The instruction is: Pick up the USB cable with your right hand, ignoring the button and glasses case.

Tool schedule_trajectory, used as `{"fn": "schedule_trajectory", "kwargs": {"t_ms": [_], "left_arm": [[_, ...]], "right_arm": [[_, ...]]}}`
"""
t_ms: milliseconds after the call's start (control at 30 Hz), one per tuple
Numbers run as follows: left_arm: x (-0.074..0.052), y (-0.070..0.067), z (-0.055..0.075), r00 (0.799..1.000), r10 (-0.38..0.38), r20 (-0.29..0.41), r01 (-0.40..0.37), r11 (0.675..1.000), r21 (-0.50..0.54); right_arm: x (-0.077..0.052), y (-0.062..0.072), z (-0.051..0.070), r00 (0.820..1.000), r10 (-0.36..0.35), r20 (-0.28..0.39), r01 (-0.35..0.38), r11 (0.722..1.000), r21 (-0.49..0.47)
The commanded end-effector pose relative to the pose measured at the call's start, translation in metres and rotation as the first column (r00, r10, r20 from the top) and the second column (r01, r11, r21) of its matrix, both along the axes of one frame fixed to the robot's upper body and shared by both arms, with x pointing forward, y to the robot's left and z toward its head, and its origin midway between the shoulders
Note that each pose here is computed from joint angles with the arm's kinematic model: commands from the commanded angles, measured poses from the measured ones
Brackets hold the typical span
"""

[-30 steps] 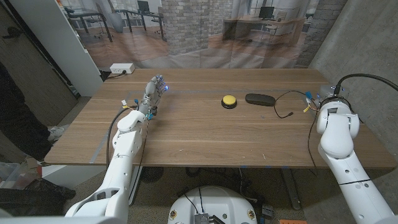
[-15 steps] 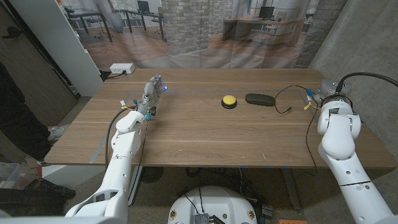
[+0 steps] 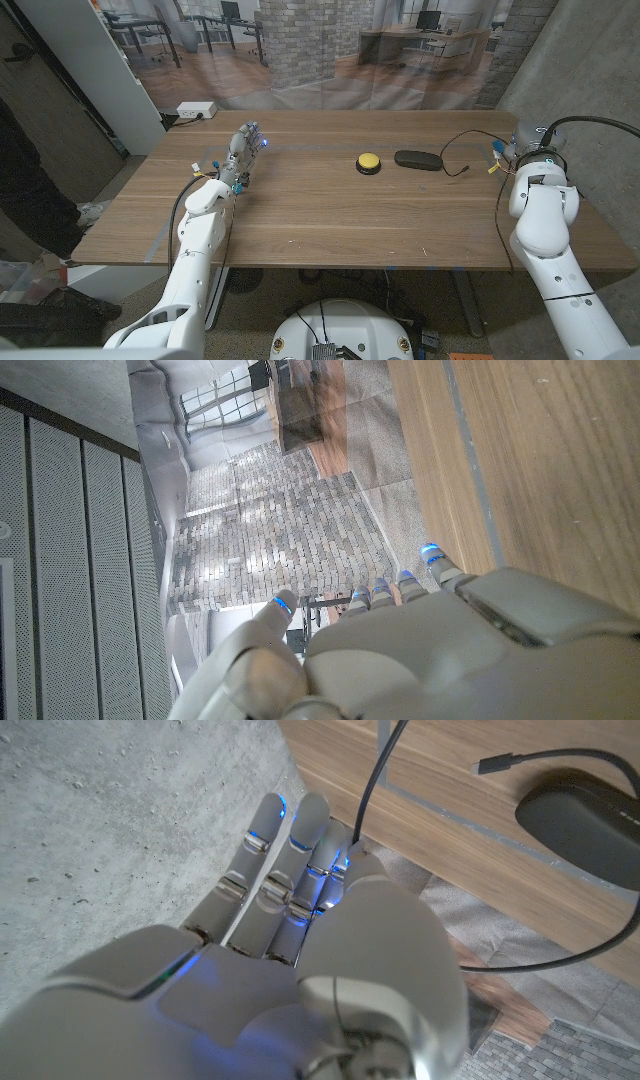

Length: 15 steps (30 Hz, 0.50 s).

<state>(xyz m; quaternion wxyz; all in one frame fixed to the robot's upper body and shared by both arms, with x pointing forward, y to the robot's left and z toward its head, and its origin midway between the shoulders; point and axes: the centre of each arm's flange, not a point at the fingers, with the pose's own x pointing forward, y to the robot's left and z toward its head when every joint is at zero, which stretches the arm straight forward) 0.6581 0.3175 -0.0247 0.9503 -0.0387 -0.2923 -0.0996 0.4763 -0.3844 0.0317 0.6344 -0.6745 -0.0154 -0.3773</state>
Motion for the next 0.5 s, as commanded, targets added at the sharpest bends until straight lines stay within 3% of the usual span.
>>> {"fn": "schedule_trajectory", "kwargs": {"t_ms": [33,500], "left_arm": [[0.0033,0.0010,0.0019,1.000,-0.004,0.006,0.004,1.000,-0.002],[0.0048,0.0015,0.0036,1.000,-0.005,0.008,0.005,1.000,0.000]], "right_arm": [[-0.0059,0.0033,0.0029,0.994,-0.011,0.105,0.014,0.999,-0.034],[-0.0102,0.0079,0.0024,0.971,-0.024,0.239,0.044,0.996,-0.079]]}}
